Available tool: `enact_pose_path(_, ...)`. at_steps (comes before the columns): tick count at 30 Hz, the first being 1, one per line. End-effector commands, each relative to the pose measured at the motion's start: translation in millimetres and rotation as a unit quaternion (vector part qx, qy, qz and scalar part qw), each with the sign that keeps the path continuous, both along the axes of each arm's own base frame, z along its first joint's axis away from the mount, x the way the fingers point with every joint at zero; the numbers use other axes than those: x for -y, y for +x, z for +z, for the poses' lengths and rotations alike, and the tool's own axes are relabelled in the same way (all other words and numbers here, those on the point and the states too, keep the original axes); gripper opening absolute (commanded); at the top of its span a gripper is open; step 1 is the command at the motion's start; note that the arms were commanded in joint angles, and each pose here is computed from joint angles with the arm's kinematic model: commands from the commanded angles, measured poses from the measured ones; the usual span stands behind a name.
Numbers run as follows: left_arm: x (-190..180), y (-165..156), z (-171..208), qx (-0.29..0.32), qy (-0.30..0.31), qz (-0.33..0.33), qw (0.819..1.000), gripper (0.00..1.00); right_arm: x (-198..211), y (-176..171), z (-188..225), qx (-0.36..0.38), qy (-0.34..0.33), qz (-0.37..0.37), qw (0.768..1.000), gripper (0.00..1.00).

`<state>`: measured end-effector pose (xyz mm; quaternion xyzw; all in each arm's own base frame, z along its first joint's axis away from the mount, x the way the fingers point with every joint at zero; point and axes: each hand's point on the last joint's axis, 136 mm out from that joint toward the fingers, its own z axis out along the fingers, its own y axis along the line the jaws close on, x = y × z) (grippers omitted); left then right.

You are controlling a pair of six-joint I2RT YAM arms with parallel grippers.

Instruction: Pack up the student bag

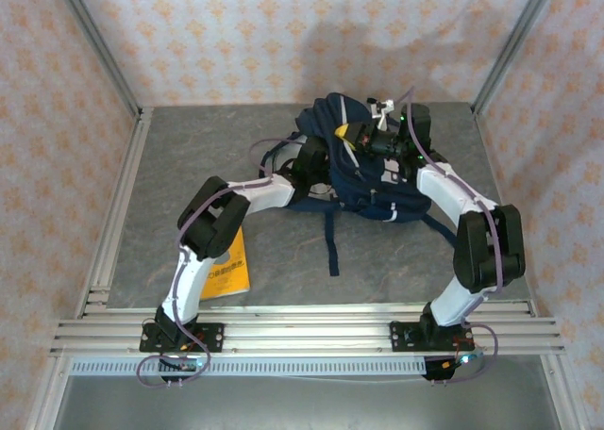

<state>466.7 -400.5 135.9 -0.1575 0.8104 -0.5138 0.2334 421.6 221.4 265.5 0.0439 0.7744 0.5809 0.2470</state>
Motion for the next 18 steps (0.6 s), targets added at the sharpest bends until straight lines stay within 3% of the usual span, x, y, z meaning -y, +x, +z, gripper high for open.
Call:
enact_pose_path(1, -13.8, -33.2, 16.1, -0.002, 0.049, -0.036, 0.998, 1.00, 2.4, -8.1, -2.5, 0.042, -0.076, -0.007, 0.996, 0.00)
enact_pose_path(18, -138.2, -78.2, 28.7, -0.029, 0.126, 0.020, 0.991, 1.00, 57.6, 7.9, -35.2, 0.026, -0.184, -0.140, 0.973, 0.00)
